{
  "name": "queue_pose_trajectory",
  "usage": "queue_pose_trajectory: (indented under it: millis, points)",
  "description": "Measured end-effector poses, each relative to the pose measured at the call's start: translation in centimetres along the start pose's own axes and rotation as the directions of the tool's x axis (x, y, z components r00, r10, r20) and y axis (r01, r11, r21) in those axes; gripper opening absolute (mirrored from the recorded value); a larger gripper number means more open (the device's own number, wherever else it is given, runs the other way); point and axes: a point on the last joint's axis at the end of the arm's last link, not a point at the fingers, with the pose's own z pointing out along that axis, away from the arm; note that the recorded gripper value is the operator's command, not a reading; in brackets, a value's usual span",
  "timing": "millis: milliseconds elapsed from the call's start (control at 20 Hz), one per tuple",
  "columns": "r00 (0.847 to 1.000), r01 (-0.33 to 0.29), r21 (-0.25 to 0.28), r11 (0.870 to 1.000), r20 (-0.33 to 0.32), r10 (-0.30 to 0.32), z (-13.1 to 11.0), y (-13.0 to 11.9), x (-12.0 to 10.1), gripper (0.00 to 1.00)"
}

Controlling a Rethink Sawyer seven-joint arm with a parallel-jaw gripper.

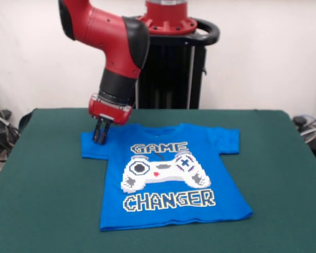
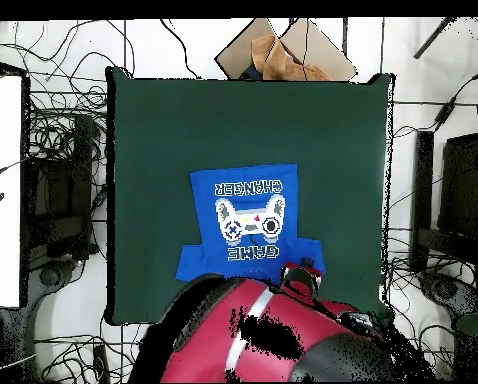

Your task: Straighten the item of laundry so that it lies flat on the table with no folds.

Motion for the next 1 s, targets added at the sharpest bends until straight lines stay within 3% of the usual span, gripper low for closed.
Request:
queue_pose_trajectory:
  millis: [1000]
  points:
    - [0.998,0.018,0.047,0.999,0.053,-0.021,0.59,-0.55,0.73,0.00]
